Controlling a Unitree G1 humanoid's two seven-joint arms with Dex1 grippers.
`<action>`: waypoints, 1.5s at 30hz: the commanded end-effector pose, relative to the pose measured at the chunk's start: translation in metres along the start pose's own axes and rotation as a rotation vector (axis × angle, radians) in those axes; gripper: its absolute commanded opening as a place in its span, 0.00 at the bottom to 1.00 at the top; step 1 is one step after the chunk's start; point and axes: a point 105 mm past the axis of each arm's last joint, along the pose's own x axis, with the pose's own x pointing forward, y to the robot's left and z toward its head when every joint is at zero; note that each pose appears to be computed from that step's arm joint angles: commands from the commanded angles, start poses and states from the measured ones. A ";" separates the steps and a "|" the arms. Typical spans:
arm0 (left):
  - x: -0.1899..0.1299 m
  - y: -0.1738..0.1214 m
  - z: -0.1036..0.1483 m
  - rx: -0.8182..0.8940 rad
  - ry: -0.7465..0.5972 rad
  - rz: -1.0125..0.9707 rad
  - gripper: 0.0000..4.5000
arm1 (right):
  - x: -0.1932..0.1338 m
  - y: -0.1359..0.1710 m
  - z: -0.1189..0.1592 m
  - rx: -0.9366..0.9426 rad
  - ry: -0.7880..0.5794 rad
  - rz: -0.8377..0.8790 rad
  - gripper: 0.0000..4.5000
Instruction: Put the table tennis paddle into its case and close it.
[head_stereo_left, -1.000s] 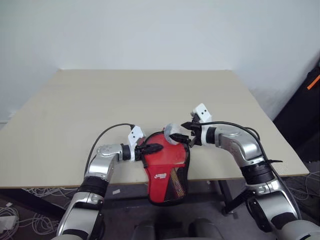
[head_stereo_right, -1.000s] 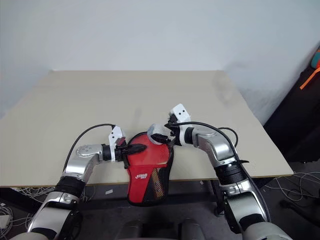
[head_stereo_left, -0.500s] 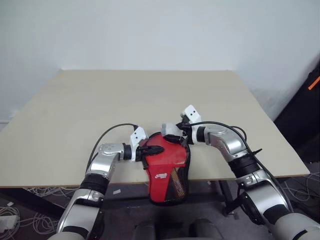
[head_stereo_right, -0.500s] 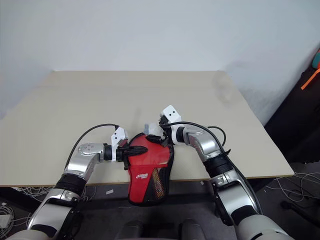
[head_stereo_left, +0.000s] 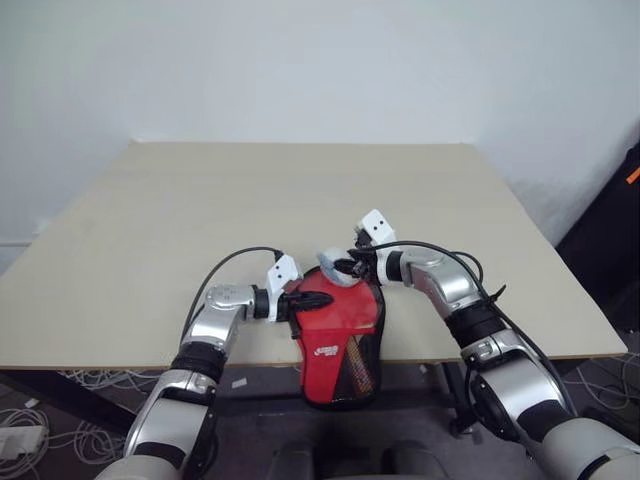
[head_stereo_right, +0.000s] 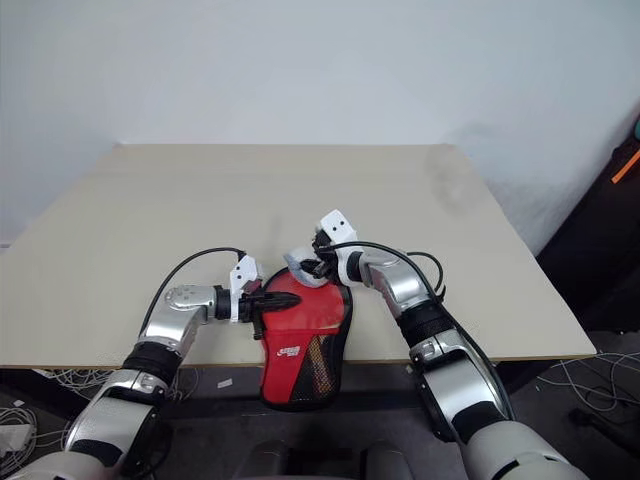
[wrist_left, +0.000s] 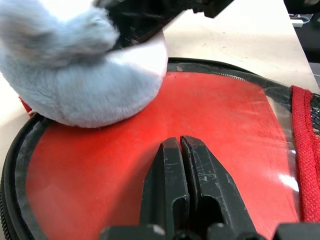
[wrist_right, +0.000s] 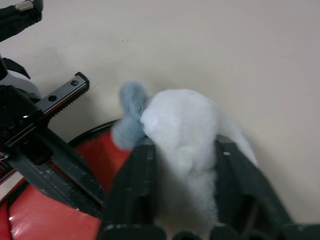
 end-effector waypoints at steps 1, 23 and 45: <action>0.012 -0.012 -0.028 -0.042 0.117 -0.049 0.00 | -0.003 -0.011 0.023 -0.039 -0.061 -0.050 0.28; 0.012 -0.022 -0.059 -0.061 0.143 -0.039 0.00 | -0.045 -0.075 0.016 -0.102 -0.016 -0.241 0.28; 0.004 -0.029 -0.076 -0.095 0.148 -0.016 0.00 | -0.113 -0.089 -0.024 -0.164 0.118 -0.237 0.28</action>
